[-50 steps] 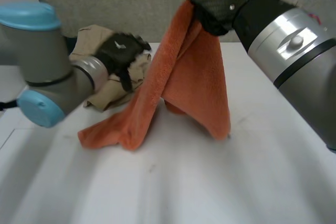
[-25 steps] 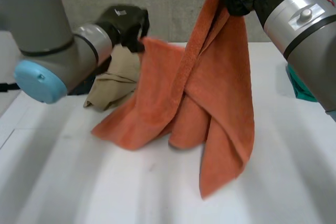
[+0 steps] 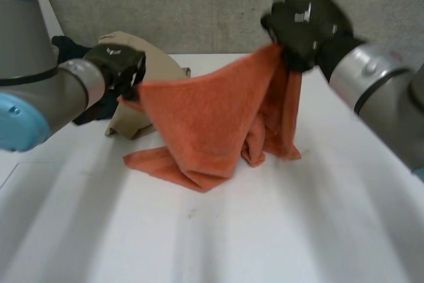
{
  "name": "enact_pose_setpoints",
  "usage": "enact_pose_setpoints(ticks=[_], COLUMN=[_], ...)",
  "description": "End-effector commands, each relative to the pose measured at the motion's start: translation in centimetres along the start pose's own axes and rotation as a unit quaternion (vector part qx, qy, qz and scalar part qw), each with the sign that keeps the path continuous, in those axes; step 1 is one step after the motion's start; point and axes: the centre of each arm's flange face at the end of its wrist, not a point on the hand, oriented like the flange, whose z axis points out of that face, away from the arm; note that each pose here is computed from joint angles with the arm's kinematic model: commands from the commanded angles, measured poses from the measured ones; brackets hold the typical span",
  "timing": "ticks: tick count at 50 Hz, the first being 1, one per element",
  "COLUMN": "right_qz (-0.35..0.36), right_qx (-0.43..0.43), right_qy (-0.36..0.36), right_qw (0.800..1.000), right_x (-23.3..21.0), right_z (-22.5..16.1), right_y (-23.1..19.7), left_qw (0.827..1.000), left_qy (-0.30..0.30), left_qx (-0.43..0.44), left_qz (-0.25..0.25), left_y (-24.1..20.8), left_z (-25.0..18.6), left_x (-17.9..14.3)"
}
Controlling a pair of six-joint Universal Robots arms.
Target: Fold the laundry.
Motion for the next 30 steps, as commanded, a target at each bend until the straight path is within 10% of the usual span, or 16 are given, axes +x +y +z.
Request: enact_pose_setpoints(ticks=[1, 12, 18, 25, 30], right_qz=[-0.014, -0.028, -0.049, -0.063, -0.066], right_qx=[-0.11, -0.192, -0.124, 0.048, 0.142], right_qy=[-0.077, -0.071, 0.028, 0.279, 0.334], right_qw=[0.991, 0.978, 0.991, 0.957, 0.93], right_x=[-3.9, -5.4, -1.7, 7.3, 10.0], right_z=[-1.2, 1.5, 6.7, 11.3, 10.7], right_y=[5.7, 11.1, 9.3, 2.4, -1.2], left_qw=[0.99, 0.985, 0.981, 0.906, 0.872], left_qy=[0.046, 0.025, -0.038, -0.211, -0.25], left_qx=[-0.088, -0.071, 0.108, 0.35, 0.416], left_qz=[0.099, 0.154, 0.157, 0.112, 0.066], left_y=[4.2, 6.4, -1.0, -14.2, -18.0], left_z=[-2.6, 1.9, 5.6, 2.7, -1.2], left_x=[1.3, 0.4, -0.9, -5.0, -6.4])
